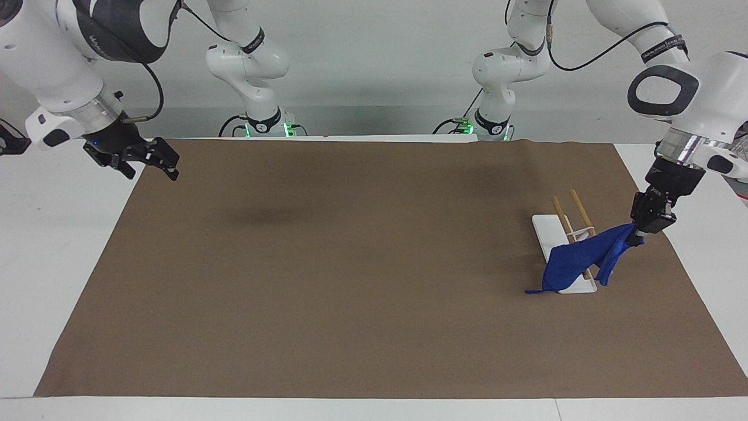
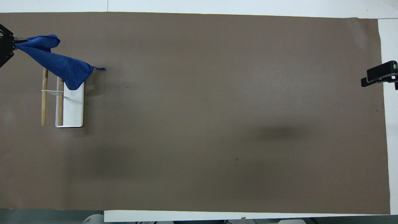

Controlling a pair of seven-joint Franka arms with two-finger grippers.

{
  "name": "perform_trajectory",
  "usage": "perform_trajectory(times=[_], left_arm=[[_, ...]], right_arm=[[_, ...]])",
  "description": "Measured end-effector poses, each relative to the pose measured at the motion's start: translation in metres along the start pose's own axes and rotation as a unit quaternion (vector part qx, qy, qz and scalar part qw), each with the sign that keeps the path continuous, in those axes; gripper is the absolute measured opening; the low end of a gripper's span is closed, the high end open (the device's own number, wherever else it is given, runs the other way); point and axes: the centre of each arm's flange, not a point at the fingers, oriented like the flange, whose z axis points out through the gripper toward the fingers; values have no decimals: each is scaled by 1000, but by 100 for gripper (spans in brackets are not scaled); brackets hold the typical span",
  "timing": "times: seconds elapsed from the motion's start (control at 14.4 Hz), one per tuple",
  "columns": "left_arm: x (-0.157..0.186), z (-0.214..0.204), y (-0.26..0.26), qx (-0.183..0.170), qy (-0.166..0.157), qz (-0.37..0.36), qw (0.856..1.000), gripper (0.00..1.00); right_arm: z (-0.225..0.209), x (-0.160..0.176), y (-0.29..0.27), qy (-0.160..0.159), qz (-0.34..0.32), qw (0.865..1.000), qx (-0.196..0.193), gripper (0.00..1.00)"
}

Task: Right arm passes towel to left arm to hang
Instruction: 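Drape the towel over the white rack with the left gripper, then release the towel and pull the left gripper back from the rack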

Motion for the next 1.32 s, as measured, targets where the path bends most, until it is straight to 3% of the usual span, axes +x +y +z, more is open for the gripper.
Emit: perform_trajectory(times=[0.56, 1.32], left_arm=[[33, -4, -36, 38, -27, 74, 996, 2], [61, -4, -99, 70, -14, 114, 991, 2]], right_arm=[[-12, -7, -7, 5, -10, 1000, 1, 100], [-15, -10, -4, 7, -7, 1000, 2, 100]])
